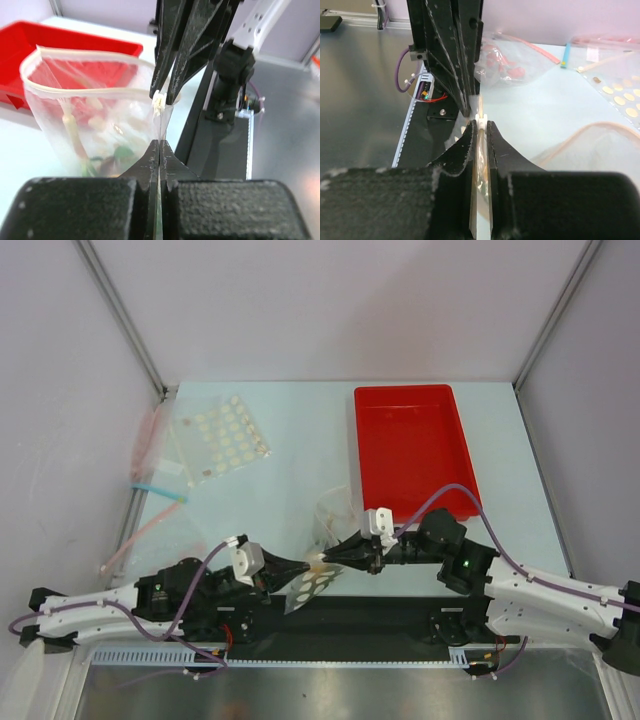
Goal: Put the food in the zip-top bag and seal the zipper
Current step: Zip the zipper food storage bag at the center of the board.
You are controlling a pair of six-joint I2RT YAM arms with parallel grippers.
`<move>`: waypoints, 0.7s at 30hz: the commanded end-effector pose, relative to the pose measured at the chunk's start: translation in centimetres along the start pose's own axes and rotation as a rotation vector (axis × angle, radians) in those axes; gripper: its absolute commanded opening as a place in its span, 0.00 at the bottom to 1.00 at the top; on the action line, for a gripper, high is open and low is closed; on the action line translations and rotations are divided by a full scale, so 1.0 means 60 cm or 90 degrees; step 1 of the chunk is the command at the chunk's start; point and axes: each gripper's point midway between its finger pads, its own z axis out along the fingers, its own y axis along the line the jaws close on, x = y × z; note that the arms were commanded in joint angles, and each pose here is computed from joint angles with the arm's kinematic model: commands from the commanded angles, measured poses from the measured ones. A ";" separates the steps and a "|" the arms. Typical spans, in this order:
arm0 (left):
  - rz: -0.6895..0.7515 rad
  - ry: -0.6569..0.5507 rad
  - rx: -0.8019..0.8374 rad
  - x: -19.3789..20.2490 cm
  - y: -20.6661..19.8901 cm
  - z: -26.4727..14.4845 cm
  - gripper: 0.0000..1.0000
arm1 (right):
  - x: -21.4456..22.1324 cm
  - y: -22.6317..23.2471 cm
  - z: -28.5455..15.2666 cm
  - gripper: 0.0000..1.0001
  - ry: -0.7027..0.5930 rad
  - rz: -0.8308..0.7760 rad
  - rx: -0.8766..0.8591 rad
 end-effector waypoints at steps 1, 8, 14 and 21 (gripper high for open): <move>-0.014 -0.030 0.003 -0.009 -0.001 -0.009 0.00 | -0.022 -0.029 -0.013 0.00 -0.030 -0.021 0.051; 0.001 0.018 0.036 0.010 -0.020 0.010 0.37 | -0.020 -0.019 -0.003 0.00 -0.033 -0.008 0.020; 0.010 0.060 0.028 0.028 -0.019 0.026 0.39 | -0.015 -0.010 0.003 0.00 -0.028 -0.004 -0.001; 0.008 0.010 0.020 0.002 -0.012 0.014 0.42 | -0.009 0.002 0.012 0.00 -0.014 -0.003 -0.029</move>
